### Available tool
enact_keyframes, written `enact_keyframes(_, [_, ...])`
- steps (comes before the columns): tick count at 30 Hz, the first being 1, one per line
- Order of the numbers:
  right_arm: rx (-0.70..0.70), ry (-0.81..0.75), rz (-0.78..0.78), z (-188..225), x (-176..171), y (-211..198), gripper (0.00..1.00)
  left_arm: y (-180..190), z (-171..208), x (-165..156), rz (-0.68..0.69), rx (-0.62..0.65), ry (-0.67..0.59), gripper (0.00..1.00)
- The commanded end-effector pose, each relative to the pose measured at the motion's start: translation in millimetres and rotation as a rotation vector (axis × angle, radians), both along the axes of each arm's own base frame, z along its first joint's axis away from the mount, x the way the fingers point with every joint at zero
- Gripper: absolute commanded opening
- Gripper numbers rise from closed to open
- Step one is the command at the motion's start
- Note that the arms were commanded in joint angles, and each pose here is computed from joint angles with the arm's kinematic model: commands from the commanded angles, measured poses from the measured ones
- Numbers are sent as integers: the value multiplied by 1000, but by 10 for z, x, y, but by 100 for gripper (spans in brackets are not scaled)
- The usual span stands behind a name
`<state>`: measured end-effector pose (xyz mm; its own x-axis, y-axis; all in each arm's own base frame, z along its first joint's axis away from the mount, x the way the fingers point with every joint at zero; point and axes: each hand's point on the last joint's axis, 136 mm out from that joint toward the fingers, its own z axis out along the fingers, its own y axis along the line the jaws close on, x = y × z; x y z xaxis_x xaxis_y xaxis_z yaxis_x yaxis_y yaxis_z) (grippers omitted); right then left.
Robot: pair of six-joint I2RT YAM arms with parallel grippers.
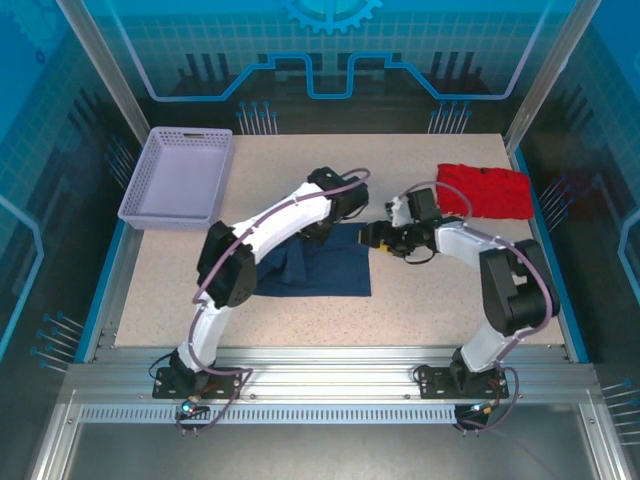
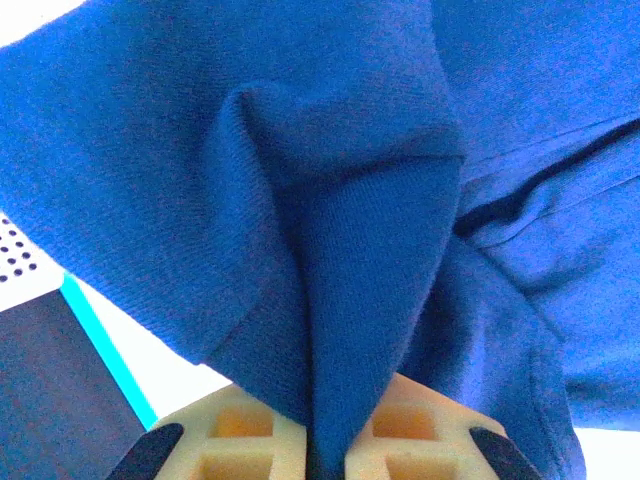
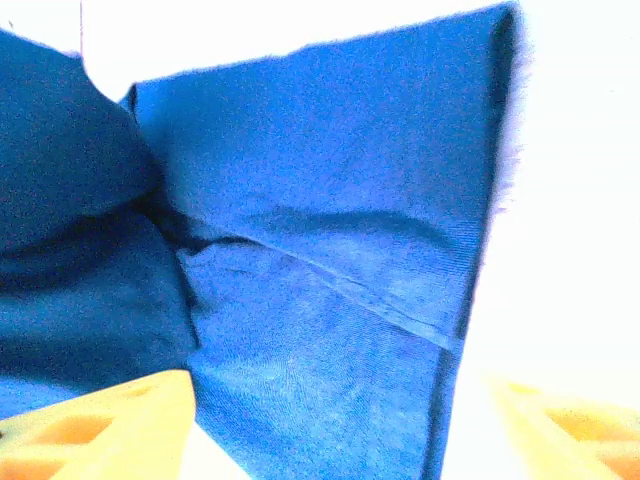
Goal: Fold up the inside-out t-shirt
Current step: Adjust the T-shirt at the center of the table, then smooth out the T-shirt at the center of the table.
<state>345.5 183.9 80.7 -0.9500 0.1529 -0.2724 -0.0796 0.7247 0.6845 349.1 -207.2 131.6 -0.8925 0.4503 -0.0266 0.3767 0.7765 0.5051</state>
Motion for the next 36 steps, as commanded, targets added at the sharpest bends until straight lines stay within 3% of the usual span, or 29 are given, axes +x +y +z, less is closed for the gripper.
enact_keyframes(1, [7, -30, -75, 169, 34, -221, 72, -296, -158, 33, -5, -14, 10, 5])
enact_keyframes(5, [-29, 5, -165, 53, -124, -550, 72, -880, -328, 135, -26, -150, 11, 34])
enact_keyframes(10, [-110, -13, -240, 49, -275, -872, 73, -1931, -236, 154, -72, -621, 47, 51])
enact_keyframes(13, [-165, -30, -255, 72, -310, -964, 73, -2139, 106, 151, -125, -769, 10, 56])
enact_keyframes(17, [-157, -55, -262, 82, -305, -934, 73, -1803, 596, 120, -140, -838, -100, 62])
enact_keyframes(19, [-159, -84, -230, 116, -299, -841, 74, -1455, 604, 42, -83, -869, -121, 62])
enact_keyframes(23, [-201, -175, -85, 235, -264, -439, 78, -743, 310, -237, 118, -968, -87, 64])
enact_keyframes(26, [-245, -224, 18, 306, -190, -74, 79, -440, 18, -466, 233, -994, -34, 65])
enact_keyframes(30, [-245, -242, 103, 352, -72, 369, 78, -256, -259, -633, 323, -1003, 9, 67])
enact_keyframes(36, [-267, -198, 109, 171, 161, 762, 77, -372, -452, -725, 384, -1104, 61, 68])
